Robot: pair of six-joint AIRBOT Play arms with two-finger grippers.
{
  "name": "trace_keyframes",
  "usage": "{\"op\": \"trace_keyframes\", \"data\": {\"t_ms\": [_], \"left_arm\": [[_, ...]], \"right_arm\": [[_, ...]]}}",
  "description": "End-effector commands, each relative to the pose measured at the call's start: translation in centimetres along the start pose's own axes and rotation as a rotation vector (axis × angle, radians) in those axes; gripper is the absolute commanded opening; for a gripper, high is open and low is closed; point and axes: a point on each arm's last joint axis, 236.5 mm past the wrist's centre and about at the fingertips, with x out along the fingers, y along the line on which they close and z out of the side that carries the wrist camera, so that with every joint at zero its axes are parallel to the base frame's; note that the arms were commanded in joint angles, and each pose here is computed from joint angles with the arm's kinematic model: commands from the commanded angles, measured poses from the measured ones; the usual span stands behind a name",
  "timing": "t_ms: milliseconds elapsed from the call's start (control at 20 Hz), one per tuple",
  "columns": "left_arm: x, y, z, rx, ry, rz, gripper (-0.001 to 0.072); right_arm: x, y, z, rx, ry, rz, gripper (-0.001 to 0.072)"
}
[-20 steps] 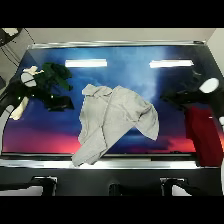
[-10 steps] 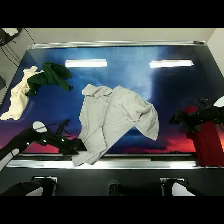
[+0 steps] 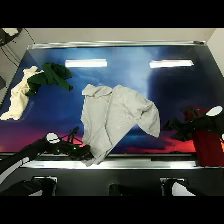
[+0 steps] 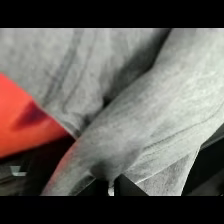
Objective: Fold the shirts.
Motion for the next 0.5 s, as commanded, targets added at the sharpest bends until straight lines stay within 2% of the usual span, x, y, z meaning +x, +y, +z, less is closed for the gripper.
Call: {"op": "trace_keyframes", "data": {"t_ms": [0,250,450], "left_arm": [[0.4,0.2,0.8,0.007,-0.035,0.008,0.0030],[-0.3,-0.9,1.1,0.092,-0.040,-0.006,0.0025],[-1.3,-2.6,2.1,0.137,-0.076,-0.025,0.0025]], "right_arm": [[1.9,-0.1,-1.1,0.014,0.021,0.043,0.0687],[2.9,0.6,-1.2,0.018,0.007,0.084,0.0686],[5.3,3.2,0.1,-0.106,-0.075,0.038,0.0686]]}}
